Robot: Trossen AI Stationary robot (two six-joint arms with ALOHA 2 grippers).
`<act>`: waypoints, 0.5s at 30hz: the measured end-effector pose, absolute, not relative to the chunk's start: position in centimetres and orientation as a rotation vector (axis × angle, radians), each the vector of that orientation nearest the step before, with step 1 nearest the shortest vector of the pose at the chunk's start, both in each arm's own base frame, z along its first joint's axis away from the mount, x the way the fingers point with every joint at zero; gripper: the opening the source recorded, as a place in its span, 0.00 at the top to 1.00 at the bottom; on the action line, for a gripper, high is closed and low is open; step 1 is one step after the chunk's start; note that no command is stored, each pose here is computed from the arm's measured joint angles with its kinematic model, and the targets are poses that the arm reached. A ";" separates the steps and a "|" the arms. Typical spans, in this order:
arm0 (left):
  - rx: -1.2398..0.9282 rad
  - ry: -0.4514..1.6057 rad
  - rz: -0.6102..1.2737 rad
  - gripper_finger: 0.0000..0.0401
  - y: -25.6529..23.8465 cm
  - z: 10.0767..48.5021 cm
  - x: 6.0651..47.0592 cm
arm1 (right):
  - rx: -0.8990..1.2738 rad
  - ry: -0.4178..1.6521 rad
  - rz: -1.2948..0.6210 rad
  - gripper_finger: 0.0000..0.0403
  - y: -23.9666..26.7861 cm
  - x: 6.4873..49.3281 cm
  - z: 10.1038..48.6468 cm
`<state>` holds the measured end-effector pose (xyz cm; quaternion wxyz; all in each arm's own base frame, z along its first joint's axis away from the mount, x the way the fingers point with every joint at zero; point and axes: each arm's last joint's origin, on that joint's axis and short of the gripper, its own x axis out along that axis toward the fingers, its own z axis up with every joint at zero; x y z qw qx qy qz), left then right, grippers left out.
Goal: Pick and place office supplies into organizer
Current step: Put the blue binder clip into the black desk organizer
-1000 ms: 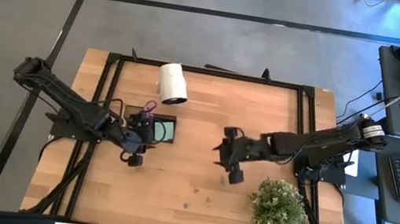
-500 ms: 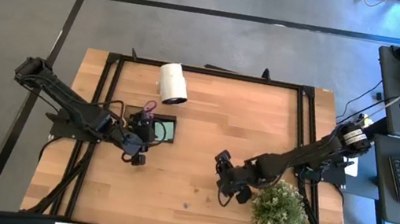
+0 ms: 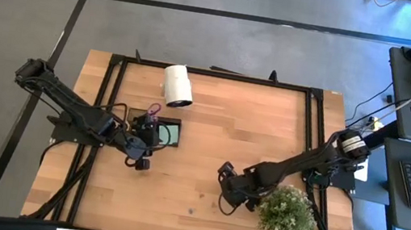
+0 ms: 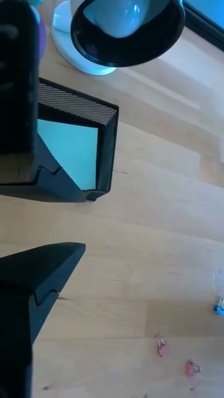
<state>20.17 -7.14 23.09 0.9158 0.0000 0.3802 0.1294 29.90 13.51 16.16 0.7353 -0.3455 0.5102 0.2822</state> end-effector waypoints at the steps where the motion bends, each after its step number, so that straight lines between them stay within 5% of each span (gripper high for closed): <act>1: 0.000 0.782 0.266 0.73 -7.1 23.1 20.2 | -0.765 1.127 0.623 0.48 13.4 30.0 16.0; 15: -0.007 0.770 0.264 0.74 -7.2 23.2 20.3 | -0.801 1.141 0.701 0.48 12.3 31.2 13.8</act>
